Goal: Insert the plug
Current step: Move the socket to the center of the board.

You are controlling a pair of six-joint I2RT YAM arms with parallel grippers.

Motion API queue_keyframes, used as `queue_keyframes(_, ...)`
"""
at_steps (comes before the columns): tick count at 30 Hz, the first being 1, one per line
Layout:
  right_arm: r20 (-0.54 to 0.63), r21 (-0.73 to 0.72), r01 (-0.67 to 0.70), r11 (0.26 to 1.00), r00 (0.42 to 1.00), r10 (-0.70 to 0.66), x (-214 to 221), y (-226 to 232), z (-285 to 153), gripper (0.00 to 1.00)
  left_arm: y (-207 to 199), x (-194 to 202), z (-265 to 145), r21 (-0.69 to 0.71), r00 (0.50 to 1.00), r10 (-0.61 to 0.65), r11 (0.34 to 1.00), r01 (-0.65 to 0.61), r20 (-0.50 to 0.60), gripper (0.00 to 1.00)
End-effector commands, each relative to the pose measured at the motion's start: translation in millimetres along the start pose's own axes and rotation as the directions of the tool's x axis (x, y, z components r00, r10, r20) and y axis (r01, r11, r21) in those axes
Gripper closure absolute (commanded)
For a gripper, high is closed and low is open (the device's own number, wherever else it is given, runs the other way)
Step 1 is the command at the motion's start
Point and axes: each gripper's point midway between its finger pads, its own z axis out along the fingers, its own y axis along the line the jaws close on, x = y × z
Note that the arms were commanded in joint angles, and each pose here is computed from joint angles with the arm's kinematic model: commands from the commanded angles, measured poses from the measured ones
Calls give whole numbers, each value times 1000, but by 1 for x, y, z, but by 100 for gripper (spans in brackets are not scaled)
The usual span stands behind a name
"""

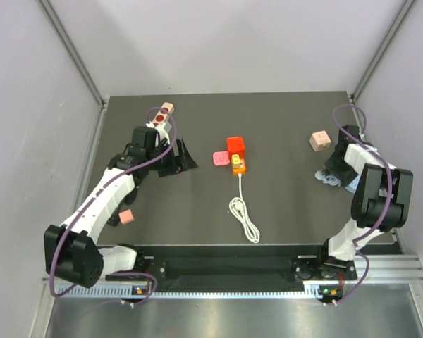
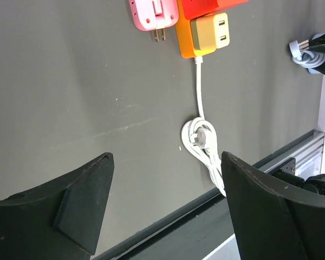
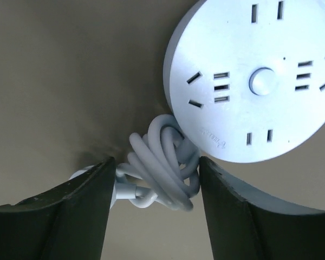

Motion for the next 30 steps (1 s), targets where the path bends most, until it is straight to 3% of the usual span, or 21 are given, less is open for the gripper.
queue_keyframes(1,59,-133,18,991,998,-11,-24,28,-4,39,-7,-9,-1,22,999,44,999,-45,30,16)
queue_keyframes(8,63,-280,205,938,979,-196,9,51,-25,72,-6,-11,0,18,998,42,999,-42,38,16)
queue_keyframes(14,39,-385,353,852,929,-368,83,92,-56,74,5,-15,1,-40,997,42,998,-39,62,16)
queue_keyframes(22,43,-482,406,776,896,-442,148,117,-88,61,20,-16,10,-117,998,18,993,-12,56,17)
queue_keyframes(26,73,-495,437,751,882,-466,153,118,-104,38,42,-29,15,-249,995,-44,966,65,88,17)
queue_keyframes(30,139,-463,473,749,874,-466,137,109,-114,27,62,-44,21,-340,984,-76,932,128,161,15)
